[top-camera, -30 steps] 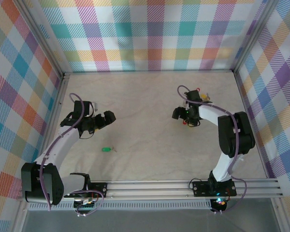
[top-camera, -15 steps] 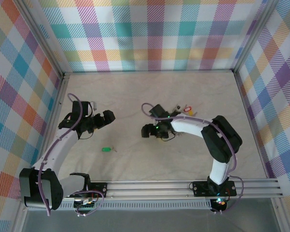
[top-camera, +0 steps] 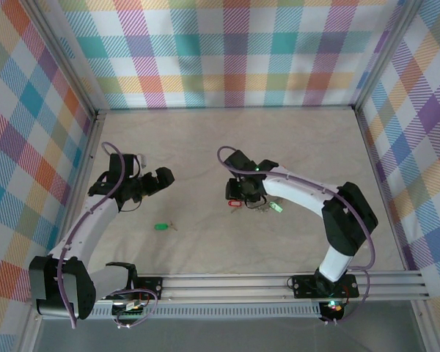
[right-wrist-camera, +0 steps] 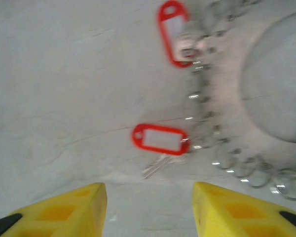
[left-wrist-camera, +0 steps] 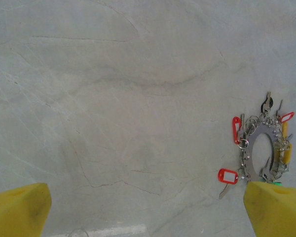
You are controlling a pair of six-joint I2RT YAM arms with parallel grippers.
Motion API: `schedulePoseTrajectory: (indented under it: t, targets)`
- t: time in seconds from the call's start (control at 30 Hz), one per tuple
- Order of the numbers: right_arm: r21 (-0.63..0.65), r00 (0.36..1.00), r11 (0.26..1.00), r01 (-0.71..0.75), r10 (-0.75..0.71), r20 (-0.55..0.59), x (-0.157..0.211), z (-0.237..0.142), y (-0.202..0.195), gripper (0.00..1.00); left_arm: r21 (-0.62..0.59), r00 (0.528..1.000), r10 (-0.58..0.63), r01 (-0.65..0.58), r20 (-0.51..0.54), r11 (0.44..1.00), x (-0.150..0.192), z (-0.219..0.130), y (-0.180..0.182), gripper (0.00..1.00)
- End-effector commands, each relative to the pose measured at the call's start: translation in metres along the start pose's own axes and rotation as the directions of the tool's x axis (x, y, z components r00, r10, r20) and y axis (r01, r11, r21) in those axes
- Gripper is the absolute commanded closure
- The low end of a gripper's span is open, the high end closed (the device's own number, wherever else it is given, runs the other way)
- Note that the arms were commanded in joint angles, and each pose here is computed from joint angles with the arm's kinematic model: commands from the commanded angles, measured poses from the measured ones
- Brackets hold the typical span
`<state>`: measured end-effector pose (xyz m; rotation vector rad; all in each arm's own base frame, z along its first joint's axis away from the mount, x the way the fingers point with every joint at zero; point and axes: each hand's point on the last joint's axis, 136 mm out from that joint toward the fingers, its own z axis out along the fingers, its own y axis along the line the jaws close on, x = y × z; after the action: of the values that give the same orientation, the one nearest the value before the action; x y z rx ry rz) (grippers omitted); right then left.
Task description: Put the keys on the keyring
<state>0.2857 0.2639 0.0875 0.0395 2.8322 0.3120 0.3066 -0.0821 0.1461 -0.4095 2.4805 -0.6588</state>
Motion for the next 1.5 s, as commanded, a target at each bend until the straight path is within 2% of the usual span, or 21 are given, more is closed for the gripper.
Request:
schedulePoseTrajectory:
  t: [0.0, 0.13, 0.2, 0.27, 0.6, 0.7, 0.8, 1.07, 1.47]
  targets:
    - [0.129, 0.999, 0.991, -0.039, 0.044, -0.033, 0.003, 0.006, -0.029, 0.60, -0.006, 1.000, -0.012, 0.012, 0.000, 1.000, -0.001, 0.001, 0.000, 0.00]
    - [0.194, 0.993, 0.977, -0.086, 0.101, -0.069, 0.004, 0.013, -0.045, 0.63, -0.014, 1.000, -0.010, 0.010, 0.002, 1.000, -0.002, 0.001, 0.001, 0.00]
    - [0.202, 0.988, 0.972, -0.119, 0.136, -0.076, 0.005, 0.015, -0.047, 0.69, -0.019, 1.000, -0.012, 0.012, -0.006, 1.000, 0.001, 0.002, 0.003, 0.00]
    - [0.203, 0.986, 0.971, -0.124, 0.144, -0.086, 0.007, 0.018, -0.047, 0.70, -0.015, 1.000, -0.015, 0.015, -0.014, 1.000, 0.003, 0.003, 0.003, 0.00]
    - [0.247, 0.984, 0.965, 0.086, -0.043, -0.174, 0.009, 0.028, -0.038, 0.67, -0.024, 1.000, -0.023, 0.023, -0.016, 0.999, 0.004, 0.005, 0.006, 0.00]
    - [0.266, 0.983, 0.958, 0.106, -0.060, -0.173, 0.006, 0.032, -0.036, 0.68, -0.026, 1.000, -0.023, 0.022, -0.018, 0.999, 0.003, 0.006, 0.005, 0.00]
    - [0.273, 0.980, 0.954, 0.125, -0.075, -0.186, 0.007, 0.038, -0.037, 0.74, -0.018, 1.000, -0.022, 0.021, -0.021, 1.000, 0.002, 0.006, 0.003, 0.00]
    - [0.296, 0.963, 0.933, 0.203, -0.135, -0.234, 0.013, 0.045, -0.044, 0.76, -0.013, 1.000, -0.018, 0.018, -0.019, 1.000, 0.000, 0.005, 0.001, 0.00]
    - [0.363, 0.958, 0.896, 0.257, -0.188, -0.215, 0.002, 0.045, -0.053, 0.82, -0.013, 0.999, -0.021, 0.021, -0.030, 1.000, 0.002, 0.006, 0.002, 0.00]
